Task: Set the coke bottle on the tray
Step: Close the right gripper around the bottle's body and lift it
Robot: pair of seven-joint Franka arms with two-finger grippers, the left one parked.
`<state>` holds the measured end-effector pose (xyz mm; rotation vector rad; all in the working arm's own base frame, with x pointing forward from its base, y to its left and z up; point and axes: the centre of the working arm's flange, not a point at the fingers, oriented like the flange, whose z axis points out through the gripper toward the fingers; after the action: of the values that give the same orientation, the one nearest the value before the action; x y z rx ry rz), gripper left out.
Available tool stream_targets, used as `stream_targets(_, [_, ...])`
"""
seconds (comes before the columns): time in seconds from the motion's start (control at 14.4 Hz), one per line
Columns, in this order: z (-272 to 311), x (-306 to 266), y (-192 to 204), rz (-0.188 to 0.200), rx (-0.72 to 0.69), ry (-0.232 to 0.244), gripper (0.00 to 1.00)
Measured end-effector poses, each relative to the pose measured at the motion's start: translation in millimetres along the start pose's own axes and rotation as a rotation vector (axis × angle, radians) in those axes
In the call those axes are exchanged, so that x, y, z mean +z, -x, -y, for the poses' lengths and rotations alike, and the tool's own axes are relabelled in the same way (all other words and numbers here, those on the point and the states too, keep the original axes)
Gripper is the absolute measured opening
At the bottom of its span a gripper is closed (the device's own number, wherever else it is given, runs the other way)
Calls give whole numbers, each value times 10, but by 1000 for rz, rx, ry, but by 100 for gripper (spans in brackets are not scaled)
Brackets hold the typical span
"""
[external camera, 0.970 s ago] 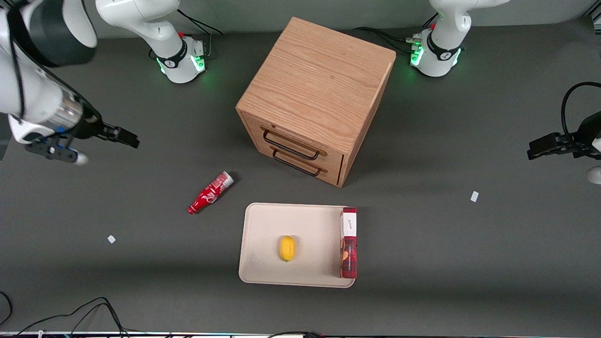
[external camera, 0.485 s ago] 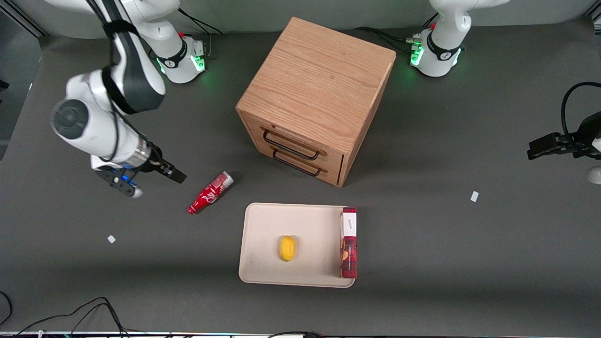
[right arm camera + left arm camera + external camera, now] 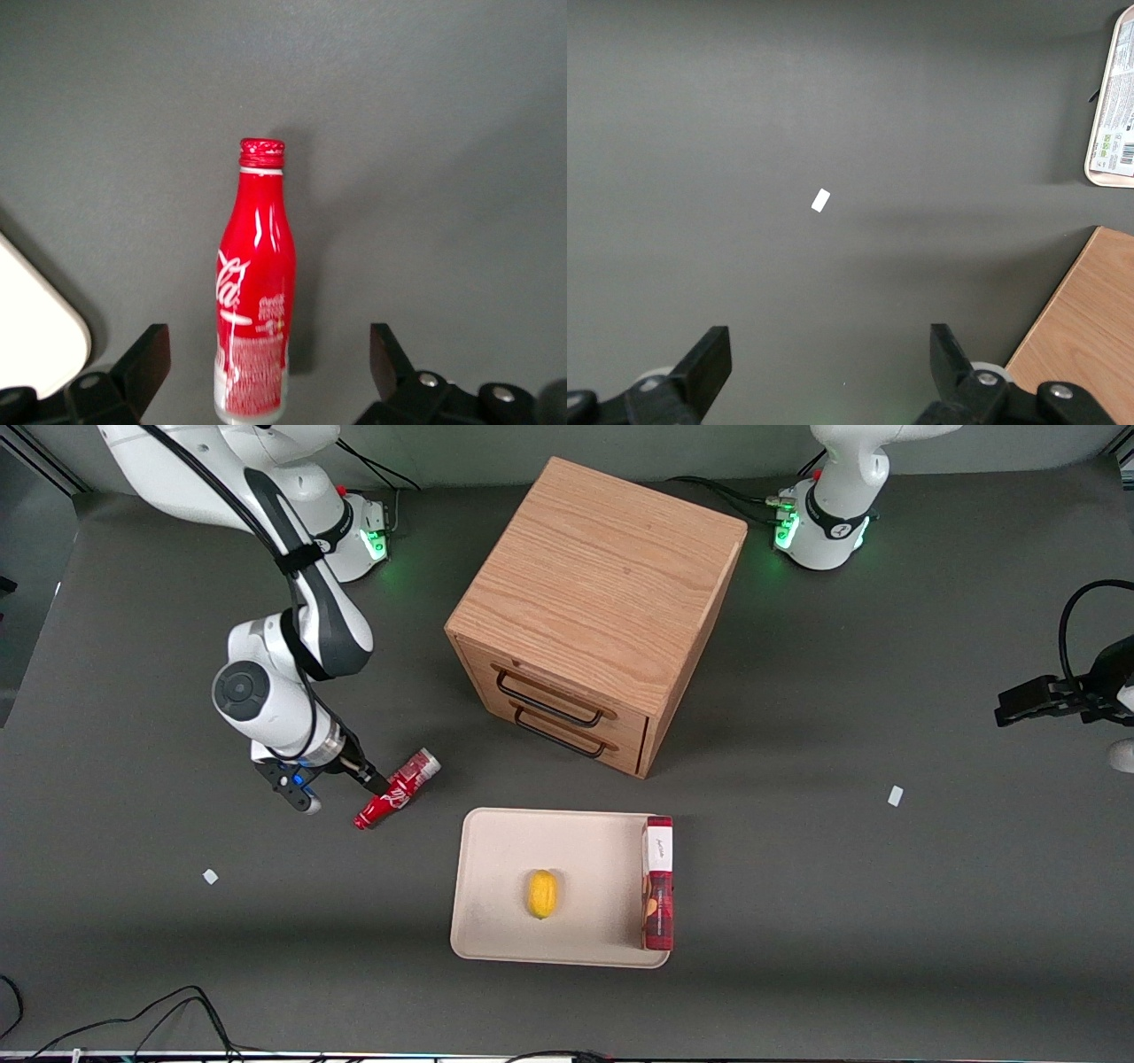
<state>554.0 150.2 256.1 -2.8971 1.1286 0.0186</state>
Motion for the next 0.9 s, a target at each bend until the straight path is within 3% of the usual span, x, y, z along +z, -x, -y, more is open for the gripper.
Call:
stream_targets(0.28, [76,419,18,-34,19,-41,100])
stream_targets(0.69, [84,751,65,-40,16,-47,100])
stream_targets(0.76, [84,766,69,-40,15,-46,97])
stream_targets(0.9, [85,767,71,-39,15,-46,75])
